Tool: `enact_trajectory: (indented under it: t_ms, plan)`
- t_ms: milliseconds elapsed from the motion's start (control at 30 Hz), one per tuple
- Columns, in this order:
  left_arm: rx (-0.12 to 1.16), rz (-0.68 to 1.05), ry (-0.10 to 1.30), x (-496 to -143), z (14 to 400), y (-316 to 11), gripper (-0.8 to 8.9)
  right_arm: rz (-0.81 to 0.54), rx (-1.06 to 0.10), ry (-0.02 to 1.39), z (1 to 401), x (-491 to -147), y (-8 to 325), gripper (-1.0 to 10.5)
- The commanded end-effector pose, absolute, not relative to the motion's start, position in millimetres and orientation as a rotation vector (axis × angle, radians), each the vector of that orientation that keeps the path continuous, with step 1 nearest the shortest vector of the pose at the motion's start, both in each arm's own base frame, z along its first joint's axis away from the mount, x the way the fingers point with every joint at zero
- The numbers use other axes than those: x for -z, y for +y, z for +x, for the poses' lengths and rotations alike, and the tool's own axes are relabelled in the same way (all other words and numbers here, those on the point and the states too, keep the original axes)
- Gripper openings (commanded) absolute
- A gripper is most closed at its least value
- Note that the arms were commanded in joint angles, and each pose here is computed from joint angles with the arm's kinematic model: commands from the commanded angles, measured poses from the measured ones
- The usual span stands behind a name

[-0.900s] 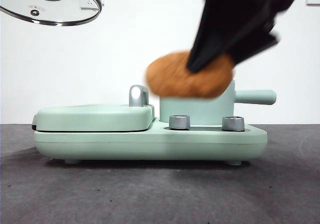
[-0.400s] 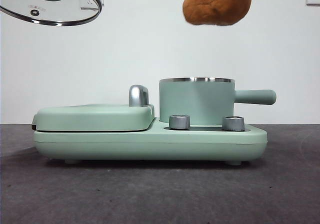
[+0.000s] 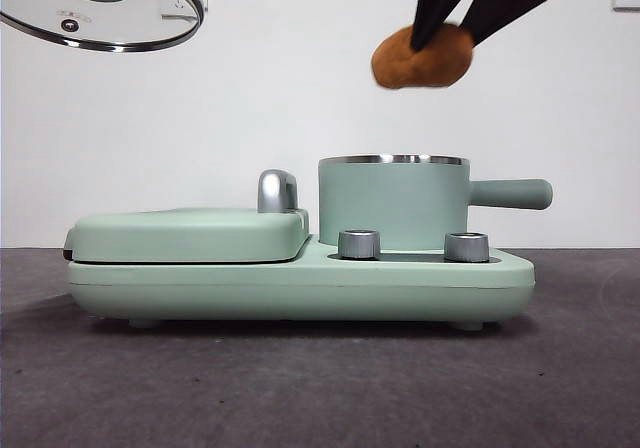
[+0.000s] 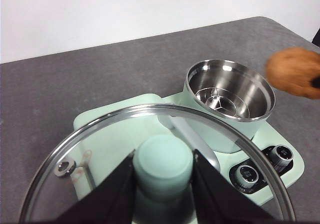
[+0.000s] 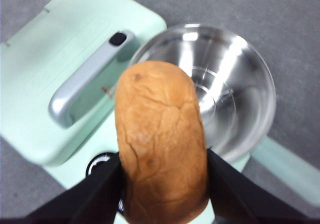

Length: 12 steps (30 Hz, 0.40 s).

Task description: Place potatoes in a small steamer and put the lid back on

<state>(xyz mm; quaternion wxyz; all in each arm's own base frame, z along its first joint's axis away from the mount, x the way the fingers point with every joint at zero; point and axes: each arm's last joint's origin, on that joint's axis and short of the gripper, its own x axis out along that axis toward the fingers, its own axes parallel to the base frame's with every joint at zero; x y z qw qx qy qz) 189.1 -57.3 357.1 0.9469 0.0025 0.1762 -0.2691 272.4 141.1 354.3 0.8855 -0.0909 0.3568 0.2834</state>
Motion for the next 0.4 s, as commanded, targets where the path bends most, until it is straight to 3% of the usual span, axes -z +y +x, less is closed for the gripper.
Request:
enact_trajectory:
  t_ms: [33, 400]
  plan:
    - [0.555, 0.016, 0.303, -366, 189, -58, 0.09, -0.221, -0.6, 0.756, 295, -346, 149, 2.0]
    - [0.555, 0.012, 0.306, -366, 189, -58, 0.09, -0.259, -0.592, 0.796, 349, -303, 165, 2.0]
